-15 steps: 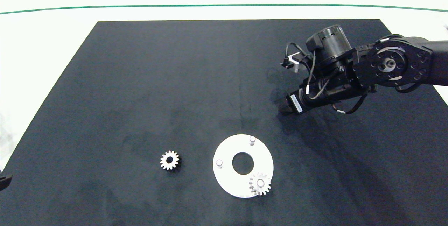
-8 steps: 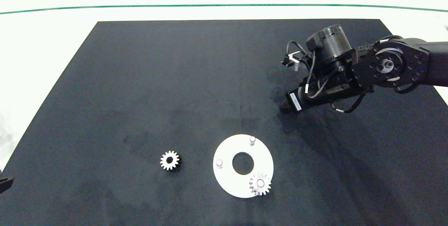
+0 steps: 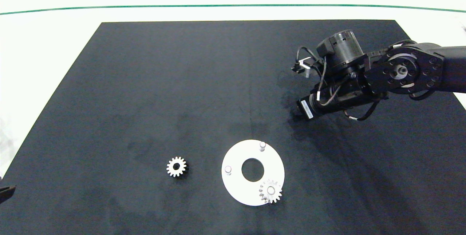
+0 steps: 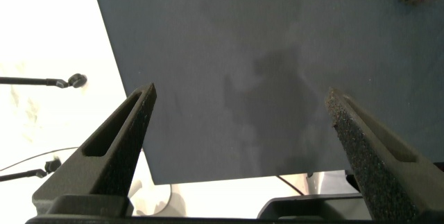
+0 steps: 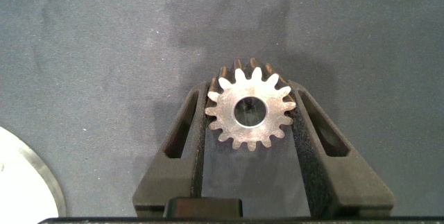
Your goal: Install three planetary gears onto the carrier pins
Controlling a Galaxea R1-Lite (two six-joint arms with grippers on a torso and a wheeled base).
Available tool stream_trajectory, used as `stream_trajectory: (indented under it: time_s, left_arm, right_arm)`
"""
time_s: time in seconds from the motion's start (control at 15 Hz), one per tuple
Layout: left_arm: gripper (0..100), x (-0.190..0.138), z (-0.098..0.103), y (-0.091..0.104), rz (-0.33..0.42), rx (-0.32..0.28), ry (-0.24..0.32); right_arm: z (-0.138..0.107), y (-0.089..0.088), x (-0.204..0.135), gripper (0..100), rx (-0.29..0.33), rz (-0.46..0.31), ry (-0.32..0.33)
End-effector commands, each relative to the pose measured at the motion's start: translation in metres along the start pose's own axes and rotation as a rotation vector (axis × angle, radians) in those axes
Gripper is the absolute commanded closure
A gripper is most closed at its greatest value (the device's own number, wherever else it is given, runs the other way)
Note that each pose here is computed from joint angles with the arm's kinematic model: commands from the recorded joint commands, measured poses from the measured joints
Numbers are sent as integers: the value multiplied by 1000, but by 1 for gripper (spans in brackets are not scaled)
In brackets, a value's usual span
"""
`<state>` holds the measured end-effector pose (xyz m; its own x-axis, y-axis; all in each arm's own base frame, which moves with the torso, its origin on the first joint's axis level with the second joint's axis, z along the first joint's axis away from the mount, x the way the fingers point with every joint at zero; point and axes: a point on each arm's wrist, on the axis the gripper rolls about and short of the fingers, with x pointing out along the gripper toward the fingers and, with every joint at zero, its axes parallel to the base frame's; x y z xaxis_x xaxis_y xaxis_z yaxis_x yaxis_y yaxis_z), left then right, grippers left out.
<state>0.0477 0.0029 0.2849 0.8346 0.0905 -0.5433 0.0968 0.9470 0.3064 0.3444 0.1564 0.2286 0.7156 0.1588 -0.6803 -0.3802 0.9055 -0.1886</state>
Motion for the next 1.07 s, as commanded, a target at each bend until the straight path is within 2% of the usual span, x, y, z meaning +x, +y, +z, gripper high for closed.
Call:
stream_trajectory:
  time_s: [0.07, 0.2, 0.4, 0.53, 0.67, 0.73, 0.93, 1.07]
  left_arm:
    - [0, 0, 0, 0, 0, 2, 3]
    - [0, -1, 0, 0, 1, 9, 1]
    - [0, -1, -1, 0, -5, 16, 1]
    - [0, -1, -1, -1, -5, 16, -1]
    - [0, -1, -1, -1, -5, 16, -1]
    - [0, -1, -1, -1, -6, 16, 0]
    - [0, -2, -1, -1, -5, 18, -3]
    - [0, -2, -2, -1, -2, 17, -3]
  right_arm:
    - [-1, 0, -1, 66, -2, 4, 2]
    - [-3, 1, -4, 70, -5, 9, 7]
    - [-5, 6, -29, 76, -15, 22, -33]
    - [-7, 15, -55, 81, -32, 50, -102]
    - [-7, 29, -71, 84, -62, 97, -142]
    - [-7, 43, -77, 87, -92, 130, -153]
    - [-9, 71, -82, 87, -154, 186, -154]
    - [-9, 79, -82, 87, -171, 199, -155]
